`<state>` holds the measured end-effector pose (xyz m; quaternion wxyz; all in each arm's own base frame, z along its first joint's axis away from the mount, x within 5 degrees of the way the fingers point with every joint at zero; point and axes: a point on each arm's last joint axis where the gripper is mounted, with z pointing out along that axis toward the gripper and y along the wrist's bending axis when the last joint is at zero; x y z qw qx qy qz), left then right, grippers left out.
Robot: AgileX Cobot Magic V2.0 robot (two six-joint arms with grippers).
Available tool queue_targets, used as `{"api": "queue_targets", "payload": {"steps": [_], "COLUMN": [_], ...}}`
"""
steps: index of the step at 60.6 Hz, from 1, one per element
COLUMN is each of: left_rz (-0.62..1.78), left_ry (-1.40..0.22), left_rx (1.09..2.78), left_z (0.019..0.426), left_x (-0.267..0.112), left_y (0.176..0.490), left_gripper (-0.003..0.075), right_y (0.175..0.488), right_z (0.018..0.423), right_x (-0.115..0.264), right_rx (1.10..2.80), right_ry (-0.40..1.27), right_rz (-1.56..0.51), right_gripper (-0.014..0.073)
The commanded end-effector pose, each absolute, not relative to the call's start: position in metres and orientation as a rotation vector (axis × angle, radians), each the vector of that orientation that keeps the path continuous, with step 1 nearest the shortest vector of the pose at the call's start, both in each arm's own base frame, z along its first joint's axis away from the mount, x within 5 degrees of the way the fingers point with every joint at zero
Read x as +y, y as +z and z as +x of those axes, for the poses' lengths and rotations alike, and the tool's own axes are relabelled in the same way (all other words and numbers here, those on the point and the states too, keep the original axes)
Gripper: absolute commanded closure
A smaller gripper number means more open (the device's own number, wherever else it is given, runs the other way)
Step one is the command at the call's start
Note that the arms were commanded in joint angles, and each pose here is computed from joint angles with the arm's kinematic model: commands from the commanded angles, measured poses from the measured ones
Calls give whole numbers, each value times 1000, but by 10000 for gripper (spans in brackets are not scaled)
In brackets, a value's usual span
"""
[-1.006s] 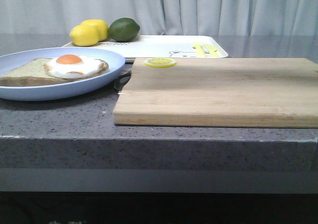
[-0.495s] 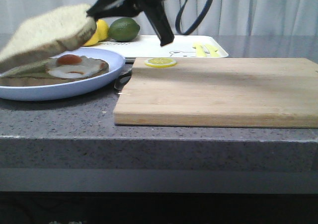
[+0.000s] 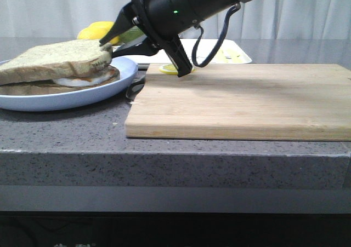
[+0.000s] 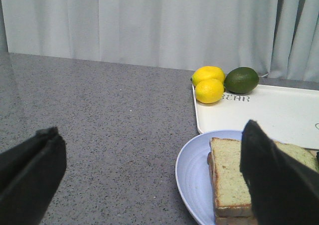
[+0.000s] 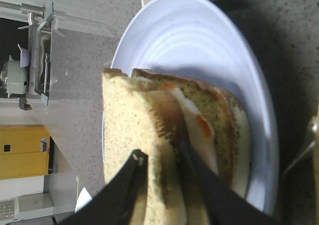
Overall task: Place bread and move sandwich to tray
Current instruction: 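Lower the bread onto the egg and open the right gripper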
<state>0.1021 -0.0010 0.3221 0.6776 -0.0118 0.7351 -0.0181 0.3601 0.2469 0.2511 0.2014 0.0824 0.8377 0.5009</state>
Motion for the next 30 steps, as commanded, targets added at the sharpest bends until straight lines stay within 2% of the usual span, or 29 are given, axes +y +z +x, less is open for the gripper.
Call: {"api": "queue_targets", "payload": {"steps": [1, 5, 18, 30], "left_rz": [-37, -37, -37, -37], "left_ry": [-50, -50, -50, -50], "left_rx": [1553, 1553, 1553, 1553], "left_z": [104, 104, 104, 104], "left_x": [-1, -1, -1, -1], "left_y": [338, 338, 338, 338], "left_gripper": [29, 28, 29, 29], "right_y": [294, 299, 331, 362], "right_z": [355, 355, 345, 324], "right_x": [237, 231, 196, 151], "right_rx": [2224, 2216, 2197, 2229], "right_ry": [1456, 1442, 1373, 1113], "right_rz": [174, 155, -23, -232], "right_gripper": [194, 155, 165, 300]}}
